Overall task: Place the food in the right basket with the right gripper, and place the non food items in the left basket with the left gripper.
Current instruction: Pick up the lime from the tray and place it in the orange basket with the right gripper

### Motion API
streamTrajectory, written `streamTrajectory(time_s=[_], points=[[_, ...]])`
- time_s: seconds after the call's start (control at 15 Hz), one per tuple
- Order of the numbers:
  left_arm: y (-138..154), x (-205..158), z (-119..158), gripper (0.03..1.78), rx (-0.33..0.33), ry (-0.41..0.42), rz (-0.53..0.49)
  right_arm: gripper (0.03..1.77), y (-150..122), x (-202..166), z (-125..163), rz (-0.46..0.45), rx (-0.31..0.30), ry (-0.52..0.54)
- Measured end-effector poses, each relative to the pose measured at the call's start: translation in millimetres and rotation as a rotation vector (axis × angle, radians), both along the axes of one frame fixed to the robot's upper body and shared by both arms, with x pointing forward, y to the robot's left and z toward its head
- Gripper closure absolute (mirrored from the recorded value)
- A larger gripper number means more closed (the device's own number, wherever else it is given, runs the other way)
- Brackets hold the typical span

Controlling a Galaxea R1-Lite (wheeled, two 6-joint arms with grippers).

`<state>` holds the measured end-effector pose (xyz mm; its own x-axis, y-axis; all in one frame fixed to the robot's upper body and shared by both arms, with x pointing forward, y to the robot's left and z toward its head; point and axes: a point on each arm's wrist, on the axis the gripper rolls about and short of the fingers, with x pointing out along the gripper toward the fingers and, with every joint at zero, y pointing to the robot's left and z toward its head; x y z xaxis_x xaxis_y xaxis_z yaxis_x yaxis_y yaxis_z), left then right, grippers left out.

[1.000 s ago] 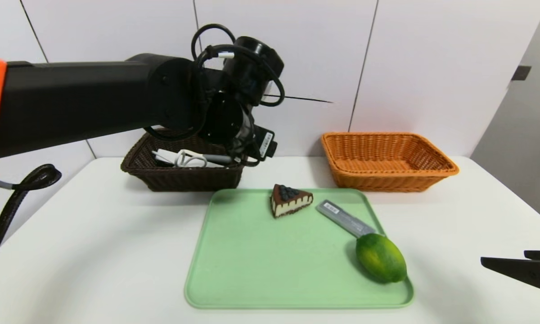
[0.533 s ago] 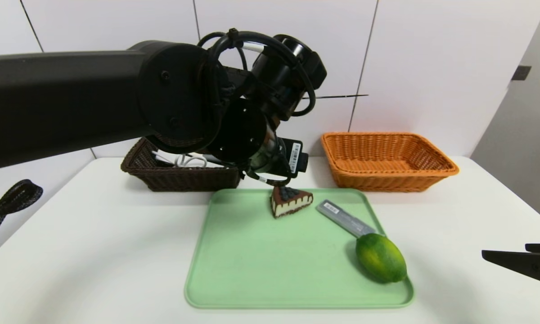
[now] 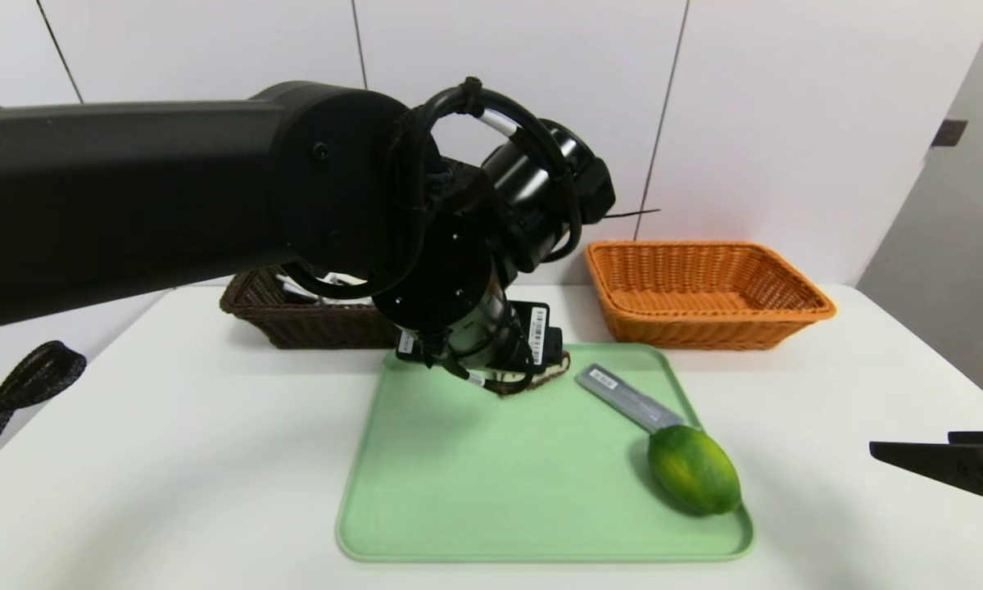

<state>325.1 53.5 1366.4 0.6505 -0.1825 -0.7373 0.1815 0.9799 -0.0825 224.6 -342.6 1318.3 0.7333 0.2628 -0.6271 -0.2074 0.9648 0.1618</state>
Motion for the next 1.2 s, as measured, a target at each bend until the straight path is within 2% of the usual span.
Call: streamTrajectory(time_s=[0.27,0.67,1.0,1.2], points=[[8.8,-7.8,4.7,0.12,0.001,0.035,0.037,0.1,-1.2,16.3,18.0,0.011,0.005,-0.035],[47.8,-38.4,39.3,0.12,0.006,0.03,0.061,0.1,-2.8,41.8,44.5,0.021,0.0,-0.087],[76.9,-60.6,37.5,0.12,0.115,-0.01,0.109,0.1,4.8,62.8,68.9,0.086,0.01,-0.1],[89.2,-71.5,35.2,0.12,0.134,-0.003,0.107,0.09,17.5,77.6,78.7,0.152,0.015,-0.057]])
